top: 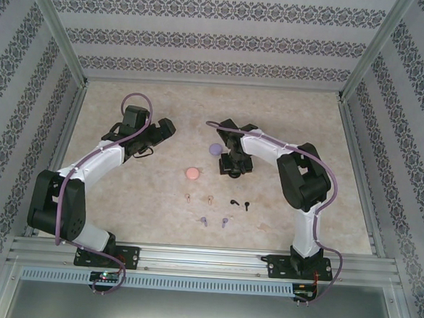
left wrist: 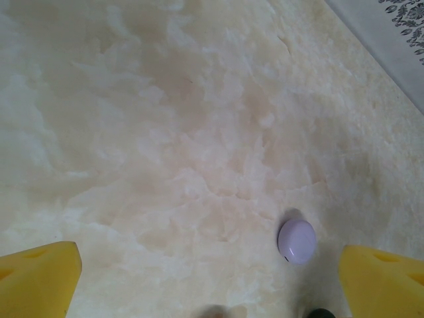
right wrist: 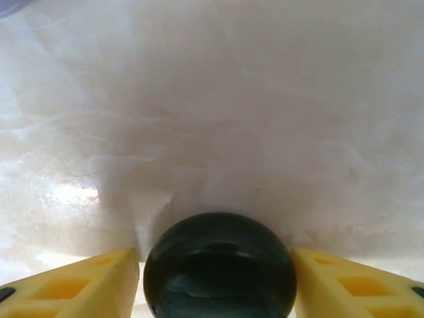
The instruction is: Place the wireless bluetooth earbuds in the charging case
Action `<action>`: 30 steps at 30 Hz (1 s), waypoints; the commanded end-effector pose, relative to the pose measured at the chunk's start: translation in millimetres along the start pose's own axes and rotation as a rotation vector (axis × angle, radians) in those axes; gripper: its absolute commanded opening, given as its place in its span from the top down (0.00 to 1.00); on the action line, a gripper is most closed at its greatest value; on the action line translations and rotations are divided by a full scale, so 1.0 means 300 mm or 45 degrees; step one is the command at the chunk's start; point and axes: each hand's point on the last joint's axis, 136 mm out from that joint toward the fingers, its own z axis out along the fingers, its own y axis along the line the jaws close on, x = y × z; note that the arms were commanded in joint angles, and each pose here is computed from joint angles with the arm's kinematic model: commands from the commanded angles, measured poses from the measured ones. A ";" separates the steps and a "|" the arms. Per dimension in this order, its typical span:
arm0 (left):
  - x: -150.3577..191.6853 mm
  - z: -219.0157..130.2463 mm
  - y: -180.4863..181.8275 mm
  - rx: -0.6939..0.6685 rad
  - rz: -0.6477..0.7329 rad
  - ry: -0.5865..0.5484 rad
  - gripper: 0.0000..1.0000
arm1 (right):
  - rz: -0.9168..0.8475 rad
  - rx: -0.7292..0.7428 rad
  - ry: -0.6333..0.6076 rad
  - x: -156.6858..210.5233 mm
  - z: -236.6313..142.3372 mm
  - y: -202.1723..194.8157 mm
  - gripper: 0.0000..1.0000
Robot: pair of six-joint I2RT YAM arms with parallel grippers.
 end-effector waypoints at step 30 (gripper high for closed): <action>0.145 0.133 -0.475 0.720 0.258 0.036 0.01 | 1.129 -0.840 -0.614 -0.360 -0.479 -0.077 0.62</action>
